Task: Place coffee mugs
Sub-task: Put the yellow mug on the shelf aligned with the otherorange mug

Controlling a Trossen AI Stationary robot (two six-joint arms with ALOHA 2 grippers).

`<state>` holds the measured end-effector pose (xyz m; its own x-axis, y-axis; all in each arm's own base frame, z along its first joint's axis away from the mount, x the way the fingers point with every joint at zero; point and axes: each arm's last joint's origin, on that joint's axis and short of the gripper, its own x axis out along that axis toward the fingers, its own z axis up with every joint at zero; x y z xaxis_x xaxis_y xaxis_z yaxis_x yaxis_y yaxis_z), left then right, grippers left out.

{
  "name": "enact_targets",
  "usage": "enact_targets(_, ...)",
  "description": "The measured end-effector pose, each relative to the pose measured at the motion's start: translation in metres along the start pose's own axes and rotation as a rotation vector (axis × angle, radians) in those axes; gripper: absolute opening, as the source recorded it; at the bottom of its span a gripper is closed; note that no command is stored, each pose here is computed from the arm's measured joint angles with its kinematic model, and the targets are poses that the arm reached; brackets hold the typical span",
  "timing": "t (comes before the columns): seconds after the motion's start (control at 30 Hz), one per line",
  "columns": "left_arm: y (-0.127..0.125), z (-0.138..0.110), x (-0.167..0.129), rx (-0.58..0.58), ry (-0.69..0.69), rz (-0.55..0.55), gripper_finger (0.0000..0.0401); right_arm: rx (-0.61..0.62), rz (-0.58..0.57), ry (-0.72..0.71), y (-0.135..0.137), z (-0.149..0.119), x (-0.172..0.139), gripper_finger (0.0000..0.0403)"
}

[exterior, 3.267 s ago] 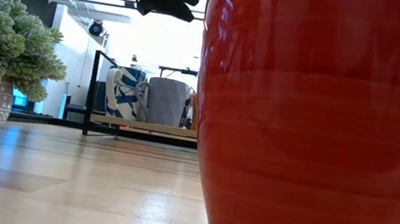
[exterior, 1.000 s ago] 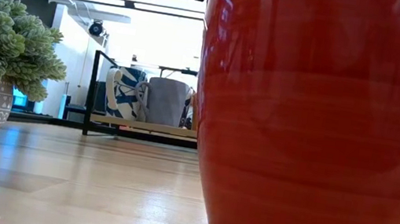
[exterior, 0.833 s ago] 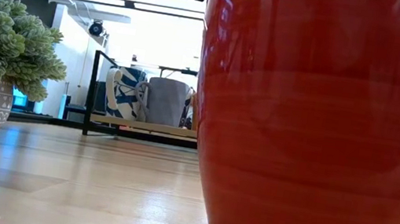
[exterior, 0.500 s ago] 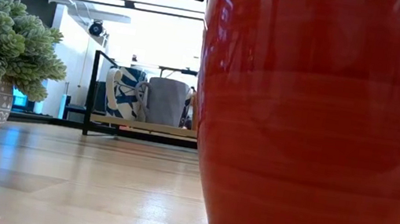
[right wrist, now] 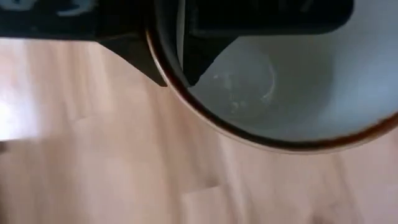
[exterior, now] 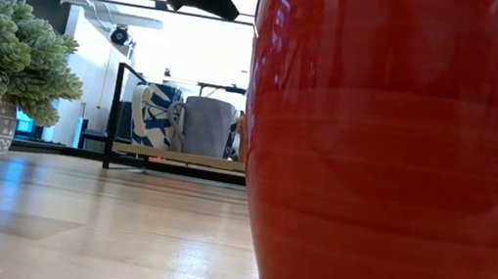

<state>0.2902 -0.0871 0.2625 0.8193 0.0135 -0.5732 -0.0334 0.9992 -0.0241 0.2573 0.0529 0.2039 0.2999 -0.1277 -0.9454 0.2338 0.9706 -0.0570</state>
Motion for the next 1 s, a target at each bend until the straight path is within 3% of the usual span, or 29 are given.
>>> enact_targets(0.13, 0.000, 0.000, 0.000, -0.075, 0.003, 0.001, 0.0243, 0.016, -0.020, -0.066, -0.003, 0.002, -0.008, 0.0004)
enact_targets(0.57, -0.019, -0.012, -0.006, -0.076, 0.074, -0.036, 0.0243, 0.075, -0.114, -0.367, -0.023, 0.040, -0.089, 0.0001)
enact_targets(1.0, -0.038, -0.026, -0.016, -0.053, 0.113, 0.033, 0.0243, 0.171, -0.148, -0.549, -0.100, 0.102, -0.161, 0.0000)
